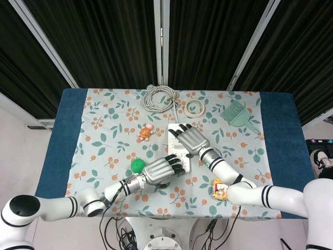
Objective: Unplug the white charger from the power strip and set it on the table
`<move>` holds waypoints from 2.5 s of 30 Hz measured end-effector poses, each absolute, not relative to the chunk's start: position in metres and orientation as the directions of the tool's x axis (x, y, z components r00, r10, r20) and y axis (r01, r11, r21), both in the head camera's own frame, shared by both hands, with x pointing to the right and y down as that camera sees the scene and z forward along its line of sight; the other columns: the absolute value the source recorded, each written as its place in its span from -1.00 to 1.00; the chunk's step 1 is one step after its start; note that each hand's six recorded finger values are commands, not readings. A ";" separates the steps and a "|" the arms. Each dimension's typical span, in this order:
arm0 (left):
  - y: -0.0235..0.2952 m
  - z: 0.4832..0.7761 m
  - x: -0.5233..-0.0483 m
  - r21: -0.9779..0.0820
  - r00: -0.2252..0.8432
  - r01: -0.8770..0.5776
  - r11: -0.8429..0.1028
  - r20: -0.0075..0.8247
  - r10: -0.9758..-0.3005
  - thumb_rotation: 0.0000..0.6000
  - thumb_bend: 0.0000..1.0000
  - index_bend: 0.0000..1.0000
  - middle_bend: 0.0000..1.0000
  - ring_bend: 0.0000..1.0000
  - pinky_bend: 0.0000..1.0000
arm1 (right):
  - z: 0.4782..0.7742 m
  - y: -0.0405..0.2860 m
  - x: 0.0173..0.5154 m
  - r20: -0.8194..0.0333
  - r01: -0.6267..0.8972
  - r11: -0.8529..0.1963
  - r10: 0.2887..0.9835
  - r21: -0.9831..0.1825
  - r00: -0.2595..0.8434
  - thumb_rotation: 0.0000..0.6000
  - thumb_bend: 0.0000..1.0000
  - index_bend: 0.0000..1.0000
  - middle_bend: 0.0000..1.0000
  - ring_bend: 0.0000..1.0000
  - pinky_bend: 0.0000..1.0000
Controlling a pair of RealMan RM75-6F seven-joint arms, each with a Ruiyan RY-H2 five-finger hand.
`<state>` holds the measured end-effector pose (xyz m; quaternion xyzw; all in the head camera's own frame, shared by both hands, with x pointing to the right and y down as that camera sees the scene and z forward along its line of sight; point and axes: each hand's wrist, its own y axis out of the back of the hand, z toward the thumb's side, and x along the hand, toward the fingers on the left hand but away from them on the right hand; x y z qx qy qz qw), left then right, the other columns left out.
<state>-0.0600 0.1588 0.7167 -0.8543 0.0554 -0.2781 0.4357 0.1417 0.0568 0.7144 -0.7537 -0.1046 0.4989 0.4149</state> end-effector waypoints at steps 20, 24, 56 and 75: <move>0.161 0.738 -0.054 -0.772 0.832 0.142 -0.619 0.432 -0.348 1.00 -0.59 -0.62 -0.59 -0.80 -0.79 | 0.748 0.054 0.117 -0.695 -0.334 -0.619 0.542 -0.710 0.473 1.00 -0.71 -0.41 -0.29 -0.72 -0.56; 0.161 0.738 -0.055 -0.771 0.830 0.140 -0.622 0.433 -0.351 1.00 -0.59 -0.62 -0.59 -0.80 -0.79 | 0.747 0.052 0.116 -0.686 -0.321 -0.617 0.552 -0.719 0.474 1.00 -0.69 -0.35 -0.23 -0.67 -0.53; 0.154 0.748 -0.060 -0.739 0.803 0.130 -0.661 0.470 -0.367 1.00 -0.60 -0.62 -0.59 -0.80 -0.79 | 0.746 0.048 0.126 -0.671 -0.284 -0.618 0.585 -0.733 0.457 1.00 -0.34 0.85 0.48 -0.09 -0.24; 0.148 0.749 -0.061 -0.710 0.783 0.114 -0.695 0.495 -0.377 1.00 -0.61 -0.62 -0.59 -0.80 -0.79 | 0.741 0.049 0.146 -0.658 -0.225 -0.645 0.575 -0.730 0.487 1.00 -0.26 1.00 0.58 -0.07 -0.19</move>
